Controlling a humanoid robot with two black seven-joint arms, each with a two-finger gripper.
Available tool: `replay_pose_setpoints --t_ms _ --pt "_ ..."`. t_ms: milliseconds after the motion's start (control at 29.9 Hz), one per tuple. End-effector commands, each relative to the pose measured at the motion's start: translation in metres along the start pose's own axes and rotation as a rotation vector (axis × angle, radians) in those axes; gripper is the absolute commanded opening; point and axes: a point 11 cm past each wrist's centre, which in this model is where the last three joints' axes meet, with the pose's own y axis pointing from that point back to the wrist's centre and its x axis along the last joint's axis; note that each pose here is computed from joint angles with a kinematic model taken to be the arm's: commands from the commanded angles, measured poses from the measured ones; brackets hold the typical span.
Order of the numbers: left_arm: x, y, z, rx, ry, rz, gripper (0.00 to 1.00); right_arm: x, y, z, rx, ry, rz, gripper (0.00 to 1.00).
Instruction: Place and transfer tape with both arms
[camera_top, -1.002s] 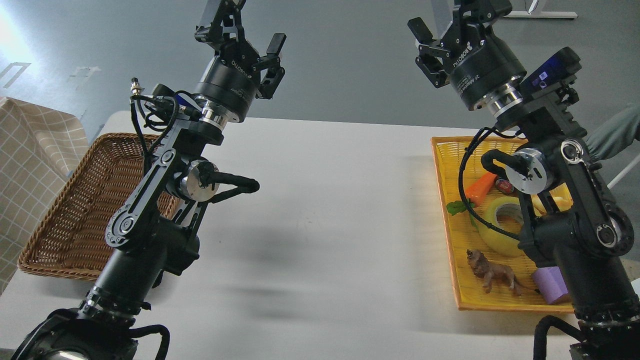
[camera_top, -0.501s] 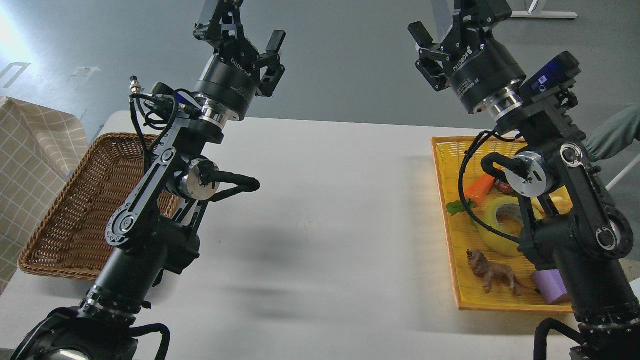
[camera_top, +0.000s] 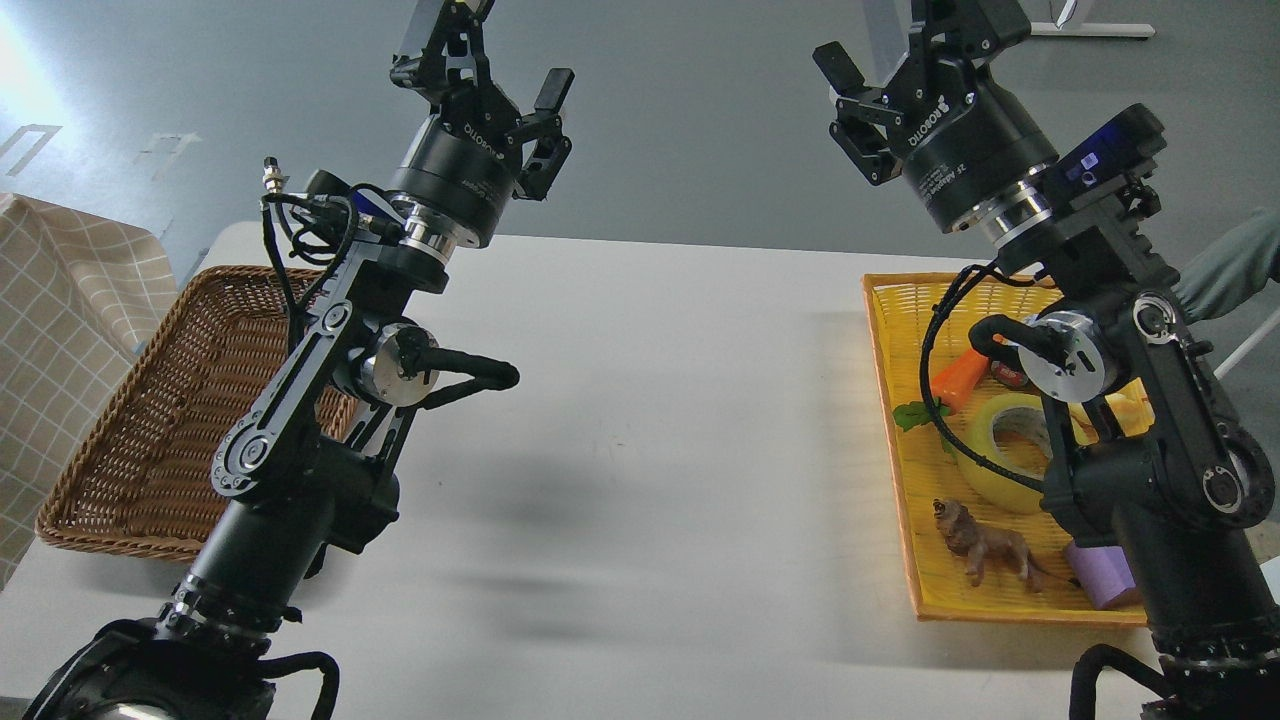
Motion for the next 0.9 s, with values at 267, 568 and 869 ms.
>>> replay_pose_setpoints --t_ms 267,568,869 --pt "-0.0019 -0.0011 0.0015 -0.013 -0.001 -0.006 0.99 0.0079 0.0003 -0.007 0.02 0.001 0.024 1.0" --pt "-0.0015 -0.0025 0.0039 -0.02 -0.002 -0.005 0.99 0.0093 -0.0012 -0.011 0.03 0.004 0.027 1.0" --pt "-0.0004 -0.0012 0.003 -0.019 0.001 -0.002 0.99 0.0091 -0.001 -0.0111 0.031 0.005 0.031 1.0"
